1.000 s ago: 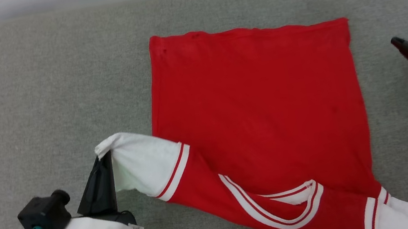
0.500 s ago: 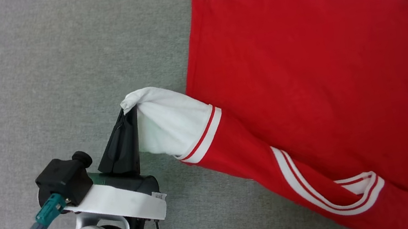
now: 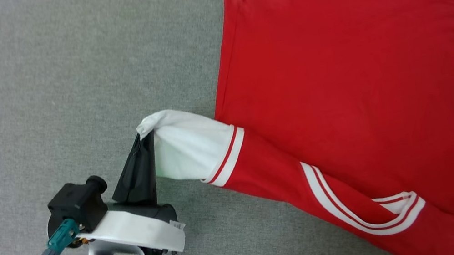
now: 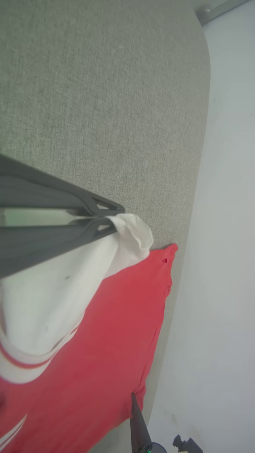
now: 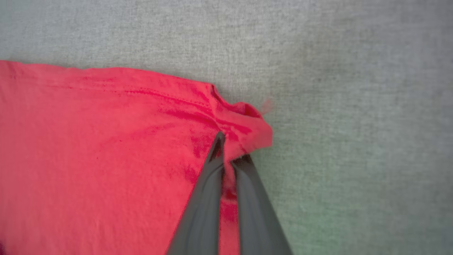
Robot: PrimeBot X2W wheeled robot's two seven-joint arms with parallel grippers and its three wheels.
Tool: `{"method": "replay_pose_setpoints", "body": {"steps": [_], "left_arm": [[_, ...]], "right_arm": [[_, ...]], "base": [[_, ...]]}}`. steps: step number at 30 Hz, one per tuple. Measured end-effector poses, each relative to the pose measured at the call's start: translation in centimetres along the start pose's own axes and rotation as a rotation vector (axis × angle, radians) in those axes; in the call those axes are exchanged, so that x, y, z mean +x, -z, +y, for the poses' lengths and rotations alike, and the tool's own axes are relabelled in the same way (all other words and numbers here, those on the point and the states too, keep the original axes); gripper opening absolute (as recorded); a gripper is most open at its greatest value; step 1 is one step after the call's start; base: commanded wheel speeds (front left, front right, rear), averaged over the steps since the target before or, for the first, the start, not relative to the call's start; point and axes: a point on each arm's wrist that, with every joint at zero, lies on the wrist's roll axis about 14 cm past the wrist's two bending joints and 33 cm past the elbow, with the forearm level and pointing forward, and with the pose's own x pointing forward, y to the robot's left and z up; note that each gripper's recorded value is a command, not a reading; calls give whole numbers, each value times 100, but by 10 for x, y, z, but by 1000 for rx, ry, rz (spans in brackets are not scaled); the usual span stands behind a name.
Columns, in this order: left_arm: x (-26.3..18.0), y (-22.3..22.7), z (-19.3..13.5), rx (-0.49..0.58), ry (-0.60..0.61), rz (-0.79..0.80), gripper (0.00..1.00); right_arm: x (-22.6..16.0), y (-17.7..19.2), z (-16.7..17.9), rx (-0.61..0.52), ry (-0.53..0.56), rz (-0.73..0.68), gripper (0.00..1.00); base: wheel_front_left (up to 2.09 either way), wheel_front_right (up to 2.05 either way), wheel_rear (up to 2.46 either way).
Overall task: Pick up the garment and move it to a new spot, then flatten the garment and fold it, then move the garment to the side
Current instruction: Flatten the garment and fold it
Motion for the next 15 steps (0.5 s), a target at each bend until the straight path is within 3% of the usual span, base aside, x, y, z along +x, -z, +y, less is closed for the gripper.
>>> {"method": "replay_pose_setpoints", "body": {"steps": [2,3,9,12,13,15], "left_arm": [[-5,-2,0,-1,-3,-1,0],[-21,-6,0,-7,-11,4,0],[-43,-9,6,-24,-41,4,0],[-52,-8,2,-38,-37,11,0],[-58,-6,-2,-38,-26,24,0],[-61,-4,-5,-39,-16,32,0]], "right_arm": [[-13,-5,-3,-41,24,-30,0],[-69,-34,-15,-136,83,-190,0],[-132,-11,-43,-198,146,-264,0],[-156,24,-66,-195,186,-252,0],[-176,72,-90,-164,224,-212,0],[-185,111,-105,-131,250,-172,0]], "base": [[0,0,0],[0,0,0],[0,0,0],[0,0,0],[0,0,0],[0,0,0]]}}
